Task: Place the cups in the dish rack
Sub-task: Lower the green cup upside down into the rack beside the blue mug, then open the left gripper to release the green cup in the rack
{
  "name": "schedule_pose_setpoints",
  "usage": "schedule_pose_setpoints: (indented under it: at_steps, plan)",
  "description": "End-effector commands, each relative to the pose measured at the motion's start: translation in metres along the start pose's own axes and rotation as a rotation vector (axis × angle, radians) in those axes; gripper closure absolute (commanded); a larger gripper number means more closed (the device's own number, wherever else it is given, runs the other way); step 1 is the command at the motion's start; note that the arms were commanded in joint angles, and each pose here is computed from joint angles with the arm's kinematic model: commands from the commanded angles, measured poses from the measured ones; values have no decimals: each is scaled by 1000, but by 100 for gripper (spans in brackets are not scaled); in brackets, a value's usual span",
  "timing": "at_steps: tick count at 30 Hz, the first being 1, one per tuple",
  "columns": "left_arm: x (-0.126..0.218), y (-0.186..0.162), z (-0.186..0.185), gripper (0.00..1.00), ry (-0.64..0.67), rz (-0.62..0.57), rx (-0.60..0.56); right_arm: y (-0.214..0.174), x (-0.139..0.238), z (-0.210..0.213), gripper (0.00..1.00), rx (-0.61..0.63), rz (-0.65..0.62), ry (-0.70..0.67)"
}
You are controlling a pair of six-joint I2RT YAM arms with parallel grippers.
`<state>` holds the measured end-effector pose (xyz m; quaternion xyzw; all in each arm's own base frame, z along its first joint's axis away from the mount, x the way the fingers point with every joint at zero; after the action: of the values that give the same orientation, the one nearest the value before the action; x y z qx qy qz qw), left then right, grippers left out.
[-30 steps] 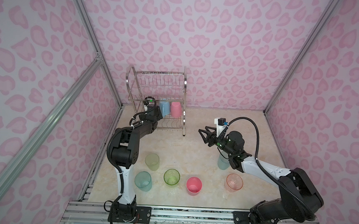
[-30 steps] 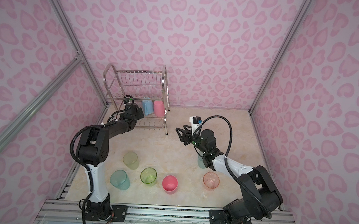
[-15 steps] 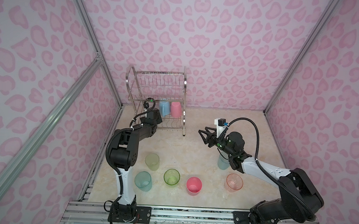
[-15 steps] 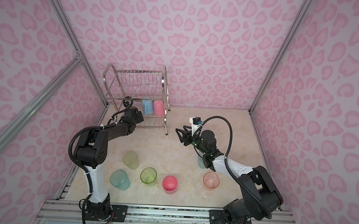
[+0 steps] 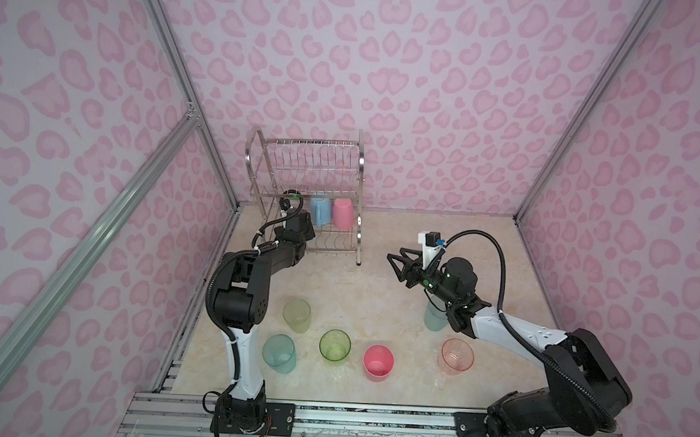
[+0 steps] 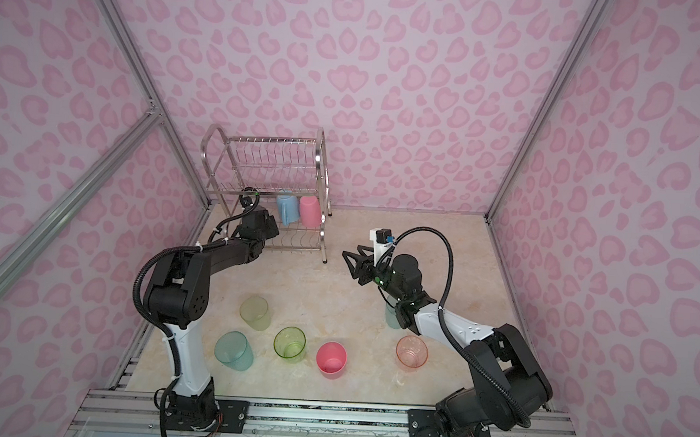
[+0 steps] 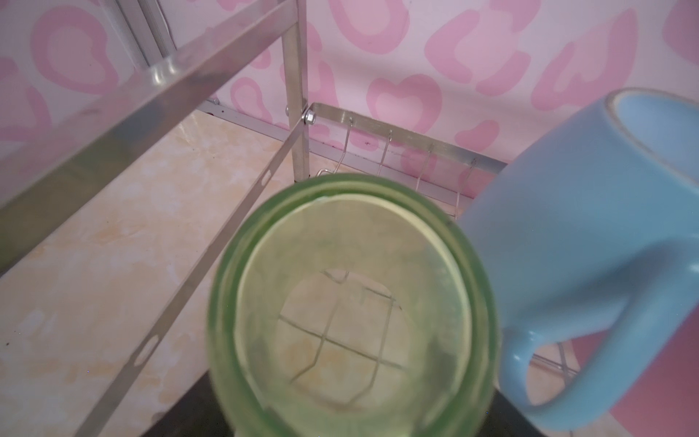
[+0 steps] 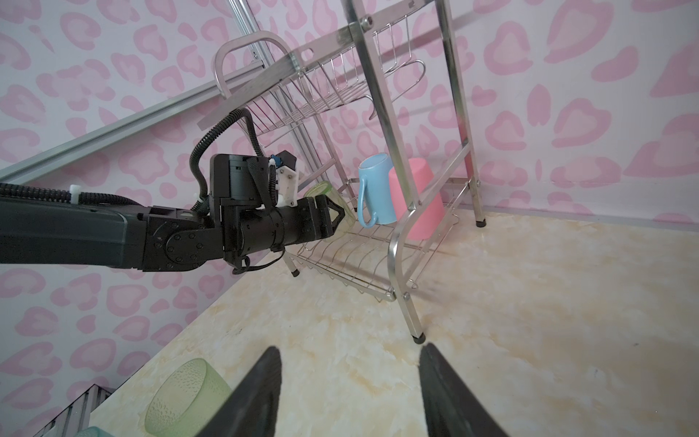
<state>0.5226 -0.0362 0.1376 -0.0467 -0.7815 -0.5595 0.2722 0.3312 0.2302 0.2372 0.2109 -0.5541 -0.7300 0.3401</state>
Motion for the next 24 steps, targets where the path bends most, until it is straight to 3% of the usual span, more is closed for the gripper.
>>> schedule_pose_setpoints:
  at_steps: [1, 12, 24]
  plan:
    - [-3, 13, -6, 45, -21, -54, 19, 3, -1, 1, 42, 6, -20, 7]
    - [-14, 24, -15, 49, -30, -81, 5, 1, -4, 0, 42, 5, -8, 5]
    - [-20, 26, -16, 44, -27, -77, 2, 0, -10, -1, 42, 5, 3, 14]
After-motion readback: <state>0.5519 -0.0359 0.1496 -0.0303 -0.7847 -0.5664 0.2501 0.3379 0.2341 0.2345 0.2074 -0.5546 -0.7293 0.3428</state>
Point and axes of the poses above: each gripper's point midway between its finger pads, its own x axis back along the fingers, its own z axis along the line the jaws close on, y = z × x, the point moved 5 cm from there along x, back along the fingers, and after that the axes turned 6 degrees about x, right-handed, at the moved point
